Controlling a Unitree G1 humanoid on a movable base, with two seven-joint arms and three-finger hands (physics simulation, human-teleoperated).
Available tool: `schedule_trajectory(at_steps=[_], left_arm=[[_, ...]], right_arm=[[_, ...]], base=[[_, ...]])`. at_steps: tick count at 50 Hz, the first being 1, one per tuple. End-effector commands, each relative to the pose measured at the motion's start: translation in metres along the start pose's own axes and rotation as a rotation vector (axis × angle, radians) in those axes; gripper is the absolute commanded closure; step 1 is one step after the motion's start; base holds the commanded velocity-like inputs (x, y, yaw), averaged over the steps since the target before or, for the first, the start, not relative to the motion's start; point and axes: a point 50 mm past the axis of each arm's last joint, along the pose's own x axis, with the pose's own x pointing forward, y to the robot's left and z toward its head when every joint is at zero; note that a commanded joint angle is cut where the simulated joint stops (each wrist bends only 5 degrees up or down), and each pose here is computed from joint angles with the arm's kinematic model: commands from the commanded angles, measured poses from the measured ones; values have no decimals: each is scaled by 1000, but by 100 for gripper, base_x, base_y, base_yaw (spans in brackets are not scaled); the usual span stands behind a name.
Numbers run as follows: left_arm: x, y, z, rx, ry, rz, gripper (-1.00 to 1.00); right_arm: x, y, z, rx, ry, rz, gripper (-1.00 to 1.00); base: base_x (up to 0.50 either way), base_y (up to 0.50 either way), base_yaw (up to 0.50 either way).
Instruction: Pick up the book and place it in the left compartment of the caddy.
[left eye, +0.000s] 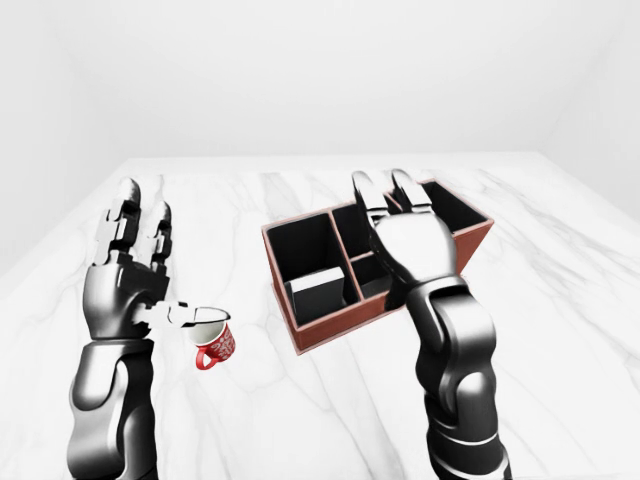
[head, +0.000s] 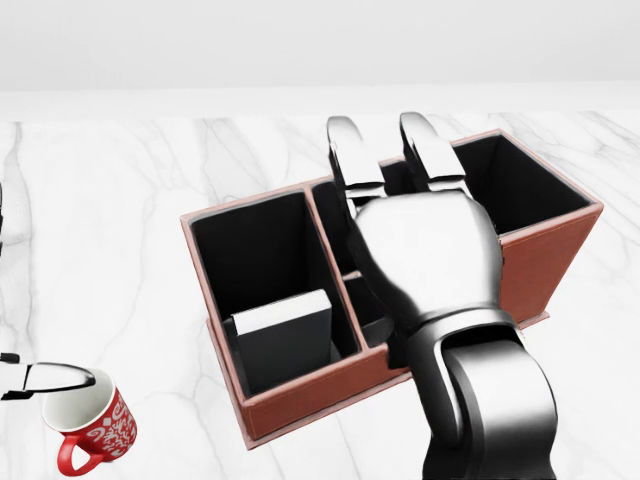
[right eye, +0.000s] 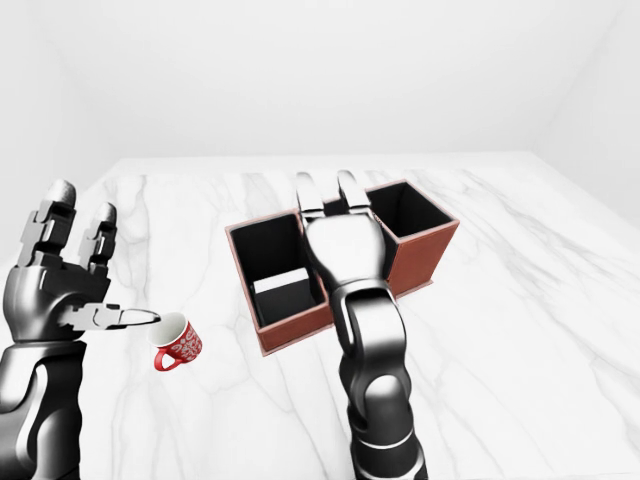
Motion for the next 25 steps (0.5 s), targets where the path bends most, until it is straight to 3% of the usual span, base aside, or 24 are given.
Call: schedule_trajectory(at_steps=[1,13,17,22,25], left_arm=[[5,-10,22,29,-95,-28,-100],[12,-25,51,71,-231,-67,-100],[15,-31,62,82,-283,-76,-100],[16,-35,68,91,-314,-77,-100],[16,-36,70,90,-328,-70,-100]], right_arm=[[-51,-47,-38,69,57,-273,-100],[-90,-66,-67,185,-41,-389,-100],[-102,-63,-88,398,-67,-420,-100],[-112,-53,-93,521,-156,-357,-100],[-120,-48,-101,658,-185,-397,-100]], base=[[0,0,0],[0,0,0],[0,0,0],[0,0,0],[0,0,0]])
